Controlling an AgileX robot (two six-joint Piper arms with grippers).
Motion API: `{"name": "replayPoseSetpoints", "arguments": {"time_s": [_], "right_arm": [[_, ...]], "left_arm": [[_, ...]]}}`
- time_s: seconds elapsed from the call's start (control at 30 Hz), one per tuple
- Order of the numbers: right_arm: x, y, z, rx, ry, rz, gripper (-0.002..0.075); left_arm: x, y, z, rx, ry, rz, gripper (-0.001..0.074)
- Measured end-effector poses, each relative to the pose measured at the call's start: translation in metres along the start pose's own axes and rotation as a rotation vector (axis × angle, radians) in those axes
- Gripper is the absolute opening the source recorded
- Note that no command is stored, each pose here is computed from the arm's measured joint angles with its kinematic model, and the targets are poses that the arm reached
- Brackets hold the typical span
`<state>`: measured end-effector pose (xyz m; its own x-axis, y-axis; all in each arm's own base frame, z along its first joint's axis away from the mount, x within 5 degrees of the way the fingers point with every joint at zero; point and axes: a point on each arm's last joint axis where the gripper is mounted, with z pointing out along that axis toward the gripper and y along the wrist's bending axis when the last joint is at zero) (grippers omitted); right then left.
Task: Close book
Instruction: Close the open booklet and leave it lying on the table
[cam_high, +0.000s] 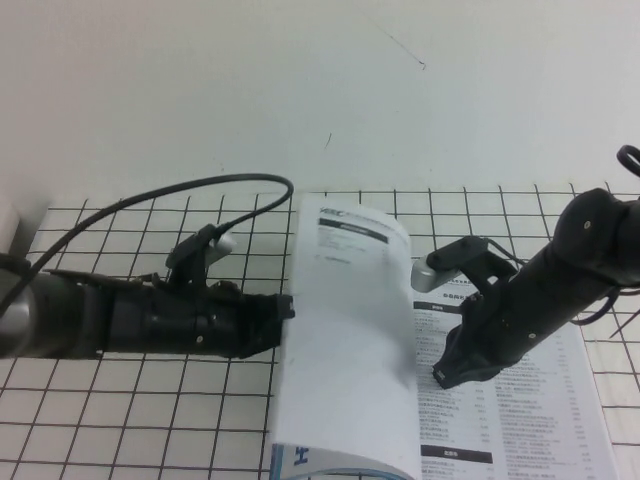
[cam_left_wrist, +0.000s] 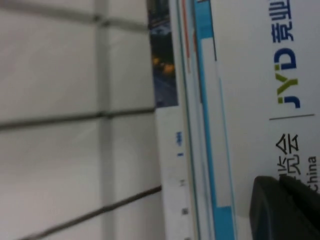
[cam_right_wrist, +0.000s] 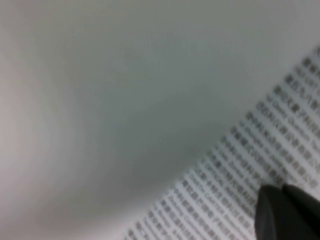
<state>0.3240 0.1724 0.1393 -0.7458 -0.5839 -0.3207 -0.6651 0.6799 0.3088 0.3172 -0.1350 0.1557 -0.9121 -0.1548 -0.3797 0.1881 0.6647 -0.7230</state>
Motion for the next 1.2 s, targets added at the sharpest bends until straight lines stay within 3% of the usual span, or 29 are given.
{"name": "replayPoseSetpoints", "arguments": {"time_s": [0.33,0.57,0.7,0.97,1.2], "right_arm": [[-0.004,0.007,-0.037,0.099,-0.031,-0.059,-0.0003],[-0.01,0.024,-0.135,0.313,-0.084,-0.081,-0.0003],[0.002,0.057,-0.202,0.365,-0.22,-0.095,-0.0003],[0.078,0.124,-0.298,0.435,-0.515,-0.122,-0.0003],[0.177,0.159,-0.317,0.534,-0.723,-0.181,-0.0003]], "left_arm": [[-0.033,-0.105,-0.036,0.233,-0.079,0.229,-0.0004],[-0.036,-0.158,-0.093,0.244,-0.152,0.427,-0.0004],[-0.021,-0.184,-0.141,0.212,-0.202,0.554,-0.0004],[0.039,-0.212,-0.244,0.027,-0.288,0.764,-0.0004],[0.106,-0.197,-0.311,-0.185,-0.423,0.767,-0.0004]]}}
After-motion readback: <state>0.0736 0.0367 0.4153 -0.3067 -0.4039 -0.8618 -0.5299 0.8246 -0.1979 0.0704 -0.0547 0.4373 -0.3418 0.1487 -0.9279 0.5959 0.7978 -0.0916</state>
